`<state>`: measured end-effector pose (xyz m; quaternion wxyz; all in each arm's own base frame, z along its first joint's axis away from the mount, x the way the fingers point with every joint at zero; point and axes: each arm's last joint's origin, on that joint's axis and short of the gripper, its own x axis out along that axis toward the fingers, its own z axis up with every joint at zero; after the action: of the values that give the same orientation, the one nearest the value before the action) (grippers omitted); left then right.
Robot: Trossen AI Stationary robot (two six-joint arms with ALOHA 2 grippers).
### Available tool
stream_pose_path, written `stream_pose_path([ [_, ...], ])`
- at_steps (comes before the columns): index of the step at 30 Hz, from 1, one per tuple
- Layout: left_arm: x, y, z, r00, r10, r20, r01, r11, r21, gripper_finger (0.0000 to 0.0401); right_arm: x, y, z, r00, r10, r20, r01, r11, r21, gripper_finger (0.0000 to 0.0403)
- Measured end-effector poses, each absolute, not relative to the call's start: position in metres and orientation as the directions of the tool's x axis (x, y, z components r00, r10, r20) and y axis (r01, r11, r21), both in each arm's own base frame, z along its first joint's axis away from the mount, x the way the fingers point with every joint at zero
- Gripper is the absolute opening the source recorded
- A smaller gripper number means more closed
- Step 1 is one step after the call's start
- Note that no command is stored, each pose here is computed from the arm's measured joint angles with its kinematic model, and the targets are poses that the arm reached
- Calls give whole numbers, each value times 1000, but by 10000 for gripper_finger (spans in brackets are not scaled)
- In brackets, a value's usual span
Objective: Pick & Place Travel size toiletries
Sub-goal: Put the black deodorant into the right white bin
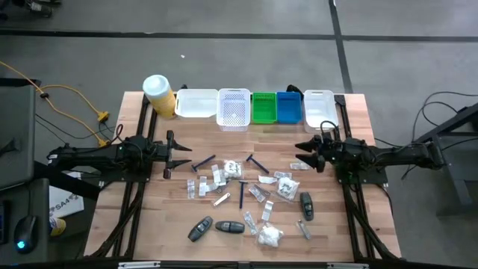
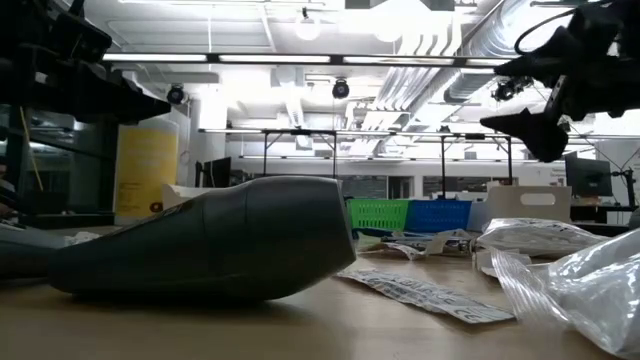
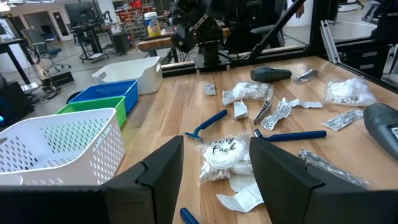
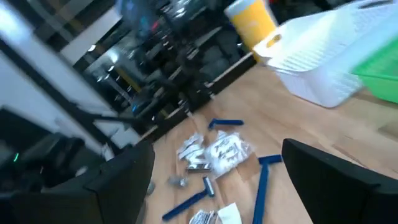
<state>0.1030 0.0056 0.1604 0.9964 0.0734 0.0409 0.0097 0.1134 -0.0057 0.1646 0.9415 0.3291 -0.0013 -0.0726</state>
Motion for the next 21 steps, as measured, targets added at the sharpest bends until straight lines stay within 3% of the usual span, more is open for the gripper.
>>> stream_pose_path([
  [11, 103, 6, 160, 996, 25, -80, -13, 989, 147, 184, 120, -4, 204, 931, -218, -293, 365, 594, 717, 346],
  [17, 103, 6, 160, 997, 25, -80, -13, 989, 147, 184, 143, 6, 228, 835, -180, -519, 530, 515, 674, 346],
  [21, 103, 6, 160, 996, 27, -80, -15, 989, 147, 184, 162, 17, 236, 707, -150, -692, 680, 414, 605, 346],
])
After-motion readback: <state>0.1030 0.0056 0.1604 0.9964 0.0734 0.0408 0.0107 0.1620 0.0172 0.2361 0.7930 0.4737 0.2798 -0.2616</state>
